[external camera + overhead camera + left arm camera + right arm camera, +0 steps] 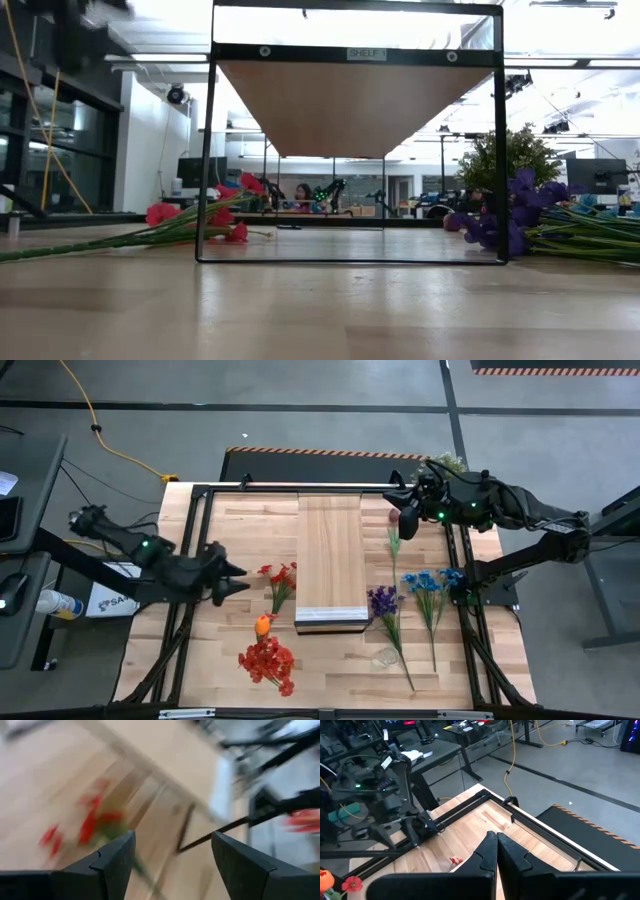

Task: Pick and place flowers into a vace then onto a shelf
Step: Put the red flowers into the left transparent vase

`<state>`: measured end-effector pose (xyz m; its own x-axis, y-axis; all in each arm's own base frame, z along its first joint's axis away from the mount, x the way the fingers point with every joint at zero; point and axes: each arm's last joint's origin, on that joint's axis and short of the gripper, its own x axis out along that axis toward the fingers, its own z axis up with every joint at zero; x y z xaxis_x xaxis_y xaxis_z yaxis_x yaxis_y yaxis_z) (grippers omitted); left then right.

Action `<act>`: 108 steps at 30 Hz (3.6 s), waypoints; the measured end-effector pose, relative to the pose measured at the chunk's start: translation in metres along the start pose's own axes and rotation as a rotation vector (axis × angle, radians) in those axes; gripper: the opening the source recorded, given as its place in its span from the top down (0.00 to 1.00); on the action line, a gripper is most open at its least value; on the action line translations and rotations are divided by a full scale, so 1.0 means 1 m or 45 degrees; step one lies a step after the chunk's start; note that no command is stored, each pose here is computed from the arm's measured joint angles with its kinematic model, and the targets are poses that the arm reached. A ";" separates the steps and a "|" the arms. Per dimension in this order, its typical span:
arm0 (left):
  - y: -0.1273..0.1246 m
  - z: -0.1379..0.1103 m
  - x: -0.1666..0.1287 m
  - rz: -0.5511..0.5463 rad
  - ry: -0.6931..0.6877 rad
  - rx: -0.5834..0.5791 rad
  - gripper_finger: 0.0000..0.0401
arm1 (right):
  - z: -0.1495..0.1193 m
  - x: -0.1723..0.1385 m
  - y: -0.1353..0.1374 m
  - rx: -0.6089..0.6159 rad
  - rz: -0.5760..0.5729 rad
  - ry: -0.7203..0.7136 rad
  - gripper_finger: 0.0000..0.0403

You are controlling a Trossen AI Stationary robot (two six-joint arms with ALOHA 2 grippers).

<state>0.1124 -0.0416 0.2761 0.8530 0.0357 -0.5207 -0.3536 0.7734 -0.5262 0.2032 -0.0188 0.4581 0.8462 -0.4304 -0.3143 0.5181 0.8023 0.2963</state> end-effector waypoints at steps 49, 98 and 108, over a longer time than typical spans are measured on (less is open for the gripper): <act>0.006 -0.010 0.109 0.315 0.481 -0.076 0.27 | 0.000 -0.005 0.001 0.011 0.107 0.042 1.00; 0.007 -0.031 0.147 0.346 0.725 -0.416 0.27 | 0.000 -0.005 0.001 0.014 0.129 0.053 1.00; 0.010 -0.043 0.172 0.329 0.778 -0.368 0.27 | 0.000 -0.005 0.001 0.018 0.133 0.048 1.00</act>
<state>0.2394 -0.0552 0.1523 0.3916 -0.2310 -0.8907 -0.6744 0.5865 -0.4486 0.2000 -0.0156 0.4602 0.8906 -0.3287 -0.3143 0.4292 0.8361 0.3418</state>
